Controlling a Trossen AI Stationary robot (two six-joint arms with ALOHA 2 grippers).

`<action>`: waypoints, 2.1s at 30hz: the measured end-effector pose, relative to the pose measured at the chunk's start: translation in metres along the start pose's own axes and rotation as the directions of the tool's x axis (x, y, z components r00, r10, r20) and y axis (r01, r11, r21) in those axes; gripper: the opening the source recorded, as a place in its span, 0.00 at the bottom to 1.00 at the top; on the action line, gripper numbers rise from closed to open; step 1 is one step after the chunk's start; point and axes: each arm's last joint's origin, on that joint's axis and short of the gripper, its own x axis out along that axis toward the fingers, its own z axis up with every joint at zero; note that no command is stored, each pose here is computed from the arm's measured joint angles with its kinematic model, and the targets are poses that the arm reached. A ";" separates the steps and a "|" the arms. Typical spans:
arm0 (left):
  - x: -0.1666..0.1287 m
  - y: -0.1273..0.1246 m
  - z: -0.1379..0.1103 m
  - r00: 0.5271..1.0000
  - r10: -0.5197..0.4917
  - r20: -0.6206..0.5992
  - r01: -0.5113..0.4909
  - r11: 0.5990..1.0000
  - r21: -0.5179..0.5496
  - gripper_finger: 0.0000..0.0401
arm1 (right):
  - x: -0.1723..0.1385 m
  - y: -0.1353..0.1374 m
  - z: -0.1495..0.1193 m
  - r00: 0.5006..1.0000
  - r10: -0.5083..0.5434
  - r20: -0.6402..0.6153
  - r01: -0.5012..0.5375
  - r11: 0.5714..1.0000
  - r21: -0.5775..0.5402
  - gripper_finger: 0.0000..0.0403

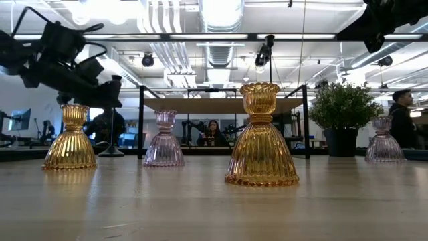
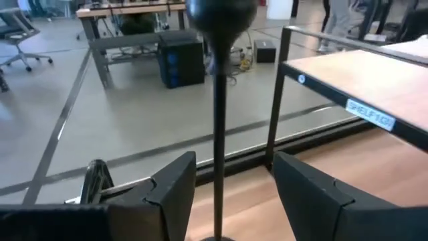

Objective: Pick & Place candle stick holders
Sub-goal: Put the top black candle holder on the shelf

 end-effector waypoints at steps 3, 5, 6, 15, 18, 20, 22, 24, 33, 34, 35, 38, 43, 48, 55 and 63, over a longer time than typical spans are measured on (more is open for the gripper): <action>0.003 -0.001 -0.001 1.000 0.011 0.001 -0.011 1.000 -0.002 0.51 | 0.000 0.000 0.000 1.000 0.000 0.000 0.000 1.000 0.000 0.02; 0.005 -0.001 0.000 1.000 0.023 0.019 -0.023 1.000 -0.011 0.51 | 0.000 0.000 0.000 1.000 0.000 0.000 0.000 1.000 0.000 0.02; 0.006 -0.001 -0.001 0.999 0.028 0.017 -0.028 1.000 -0.010 0.51 | 0.000 0.000 0.000 1.000 0.000 0.000 0.000 1.000 0.000 0.02; 0.012 -0.001 -0.003 0.999 0.048 0.019 -0.047 0.999 -0.012 0.46 | 0.000 0.000 0.000 1.000 0.000 0.000 0.000 1.000 0.000 0.02; 0.013 0.000 -0.003 0.998 0.053 0.017 -0.053 0.999 -0.014 0.38 | 0.000 0.000 0.000 1.000 0.000 0.000 0.000 1.000 0.000 0.02; 0.014 0.000 -0.003 0.998 0.057 0.021 -0.057 0.998 -0.013 0.31 | 0.000 0.000 0.000 1.000 0.000 0.000 0.000 1.000 0.000 0.02; 0.015 0.001 -0.003 0.998 0.065 0.024 -0.065 0.998 -0.004 0.23 | 0.000 0.000 0.000 1.000 0.000 0.000 0.000 1.000 0.000 0.02; 0.017 0.002 -0.003 0.997 0.075 0.033 -0.075 0.997 0.004 0.13 | 0.000 0.000 0.000 1.000 0.000 0.000 0.000 1.000 0.000 0.02; 0.021 0.001 0.012 0.998 -0.004 0.066 0.004 1.000 0.000 0.04 | 0.000 0.000 0.000 1.000 0.000 0.000 0.000 1.000 0.000 0.02; 0.022 0.000 0.020 0.997 -0.012 0.073 0.012 1.000 -0.002 0.04 | 0.000 0.000 0.000 1.000 0.000 0.000 0.000 1.000 0.000 0.02; 0.023 -0.001 0.027 0.998 -0.016 0.066 0.016 1.000 0.002 0.04 | 0.000 0.000 0.000 1.000 0.000 0.000 0.000 1.000 0.000 0.02; 0.025 -0.003 0.053 1.000 -0.014 -0.012 0.015 0.997 0.078 0.04 | 0.000 0.000 0.000 1.000 0.000 0.000 0.000 1.000 0.000 0.02; 0.019 -0.005 0.116 1.000 -0.015 0.008 0.014 0.984 0.180 0.04 | 0.000 0.000 0.000 1.000 0.000 0.000 0.000 1.000 0.000 0.02; 0.007 -0.006 0.177 0.986 -0.122 0.112 0.096 0.973 0.208 0.04 | 0.000 0.000 0.000 1.000 0.000 0.000 0.000 1.000 0.000 0.02; 0.011 -0.022 0.224 0.889 -0.450 0.087 0.419 0.874 0.244 0.04 | 0.000 0.000 0.000 1.000 0.000 0.000 0.000 1.000 0.000 0.02; 0.050 -0.043 0.231 0.786 -0.618 -0.001 0.600 0.762 0.241 0.04 | 0.000 0.000 0.000 1.000 0.000 0.000 0.000 1.000 0.000 0.02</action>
